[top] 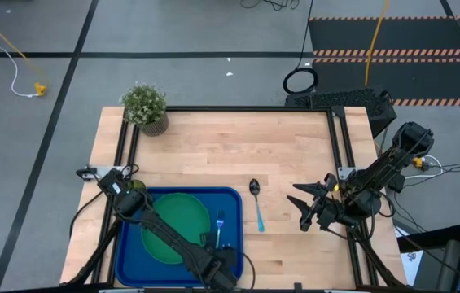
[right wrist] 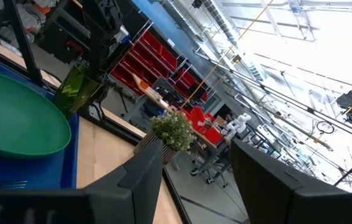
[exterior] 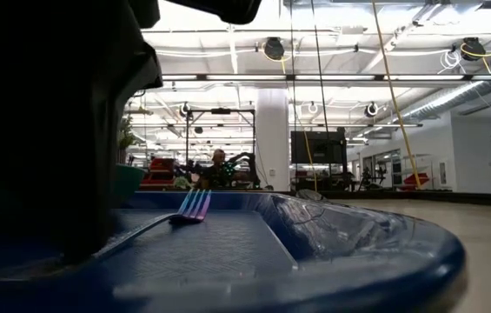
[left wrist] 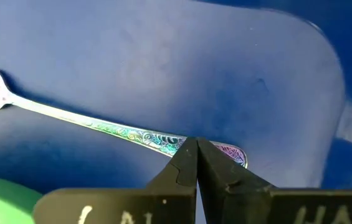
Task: Pick and place plate/cup/fork/spoon on tray
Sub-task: Put the blue fork to the right of the green plate on the dark blue tray
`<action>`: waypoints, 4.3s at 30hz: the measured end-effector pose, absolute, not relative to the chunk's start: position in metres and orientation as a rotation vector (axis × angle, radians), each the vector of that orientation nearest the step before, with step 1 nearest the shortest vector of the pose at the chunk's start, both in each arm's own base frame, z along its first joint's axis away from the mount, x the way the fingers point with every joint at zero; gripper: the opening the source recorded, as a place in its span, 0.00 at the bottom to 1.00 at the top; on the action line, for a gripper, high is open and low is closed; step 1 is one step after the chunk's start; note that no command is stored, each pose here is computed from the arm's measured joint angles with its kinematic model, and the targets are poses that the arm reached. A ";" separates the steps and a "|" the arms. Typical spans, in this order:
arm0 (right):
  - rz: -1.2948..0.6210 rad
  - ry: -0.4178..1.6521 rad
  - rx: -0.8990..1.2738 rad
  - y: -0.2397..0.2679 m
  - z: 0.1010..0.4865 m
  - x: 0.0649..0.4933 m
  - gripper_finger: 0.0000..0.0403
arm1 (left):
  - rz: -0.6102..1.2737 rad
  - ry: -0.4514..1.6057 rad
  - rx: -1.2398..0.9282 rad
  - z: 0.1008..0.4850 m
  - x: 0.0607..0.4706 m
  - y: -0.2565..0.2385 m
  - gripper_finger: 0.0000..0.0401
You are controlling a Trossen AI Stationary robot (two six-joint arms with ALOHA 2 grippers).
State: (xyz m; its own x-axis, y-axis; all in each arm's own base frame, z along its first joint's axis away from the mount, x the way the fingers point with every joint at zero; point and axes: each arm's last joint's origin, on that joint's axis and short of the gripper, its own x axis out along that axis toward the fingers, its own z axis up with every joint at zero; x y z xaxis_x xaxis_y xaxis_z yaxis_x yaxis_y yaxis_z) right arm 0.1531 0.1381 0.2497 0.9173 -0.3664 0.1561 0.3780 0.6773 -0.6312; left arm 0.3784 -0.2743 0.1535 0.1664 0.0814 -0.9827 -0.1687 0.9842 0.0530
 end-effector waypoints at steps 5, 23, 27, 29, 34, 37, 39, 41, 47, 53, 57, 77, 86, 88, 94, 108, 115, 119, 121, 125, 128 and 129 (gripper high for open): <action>-0.418 -0.017 -0.713 0.138 0.250 0.153 0.45 | 0.221 1.384 -0.068 0.152 0.381 -0.267 0.00; -0.418 -0.017 -0.714 0.138 0.250 0.153 0.45 | 0.355 1.229 -0.119 0.191 0.408 -0.232 0.01; -0.418 -0.017 -0.713 0.138 0.250 0.153 0.45 | 0.427 1.208 -0.112 0.187 0.419 -0.212 0.01; -0.418 -0.017 -0.713 0.138 0.250 0.153 0.45 | 0.452 1.224 -0.105 0.180 0.423 -0.201 0.01; -0.418 -0.017 -0.714 0.138 0.250 0.153 0.45 | 0.497 1.289 -0.112 0.159 0.427 -0.174 0.02; -0.418 -0.017 -0.714 0.138 0.250 0.153 0.45 | 0.478 1.365 -0.131 0.147 0.426 -0.163 0.01; -0.418 -0.016 -0.715 0.138 0.250 0.153 0.45 | 0.484 1.384 -0.137 0.144 0.424 -0.159 0.01; -0.417 -0.014 -0.719 0.138 0.249 0.153 0.45 | 0.486 1.388 -0.134 0.143 0.424 -0.158 0.02; -0.416 -0.011 -0.723 0.138 0.249 0.153 0.45 | 0.472 1.396 -0.130 0.144 0.423 -0.160 0.01; -0.416 -0.012 -0.723 0.138 0.249 0.153 0.45 | 0.472 1.407 -0.156 0.151 0.419 -0.162 0.02; -0.416 -0.012 -0.723 0.138 0.249 0.153 0.45 | 0.482 1.420 -0.162 0.153 0.415 -0.165 0.01; -0.416 -0.012 -0.722 0.138 0.249 0.153 0.45 | 0.443 1.468 -0.196 0.154 0.409 -0.176 0.02; -0.414 -0.014 -0.722 0.138 0.249 0.153 0.45 | 0.409 1.492 -0.214 0.154 0.405 -0.185 0.02; -0.414 -0.014 -0.723 0.139 0.249 0.153 0.45 | 0.406 1.493 -0.213 0.154 0.404 -0.187 0.02; -0.414 -0.014 -0.723 0.139 0.249 0.153 0.45 | 0.379 1.512 -0.232 0.154 0.401 -0.193 0.02; -0.414 -0.014 -0.723 0.139 0.249 0.153 0.45 | 0.290 1.522 -0.245 0.155 0.392 -0.218 0.01; -0.414 -0.015 -0.722 0.139 0.249 0.153 0.45 | 0.293 1.512 -0.278 0.160 0.388 -0.229 0.01; -0.413 -0.016 -0.716 0.139 0.249 0.153 0.45 | 0.264 1.475 -0.289 0.176 0.391 -0.237 0.01; -0.413 -0.017 -0.711 0.139 0.249 0.153 0.45 | 0.273 1.441 -0.285 0.188 0.393 -0.240 0.01; -0.413 -0.017 -0.713 0.139 0.249 0.153 0.45 | 0.361 1.414 -0.267 0.209 0.389 -0.240 0.01; -0.413 -0.017 -0.714 0.139 0.249 0.153 0.45 | 0.425 1.399 -0.280 0.212 0.387 -0.238 0.02; -0.413 -0.017 -0.715 0.139 0.249 0.153 0.45 | 0.433 1.390 -0.286 0.212 0.388 -0.237 0.02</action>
State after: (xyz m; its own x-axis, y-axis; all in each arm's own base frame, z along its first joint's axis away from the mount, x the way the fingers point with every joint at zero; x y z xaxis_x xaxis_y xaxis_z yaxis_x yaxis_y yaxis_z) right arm 0.1534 0.1385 0.2490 0.9193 -0.3620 0.1542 0.3732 0.6781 -0.6332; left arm 0.3880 -0.2375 0.2118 0.1205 0.1262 -0.9847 -0.4558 0.8882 0.0581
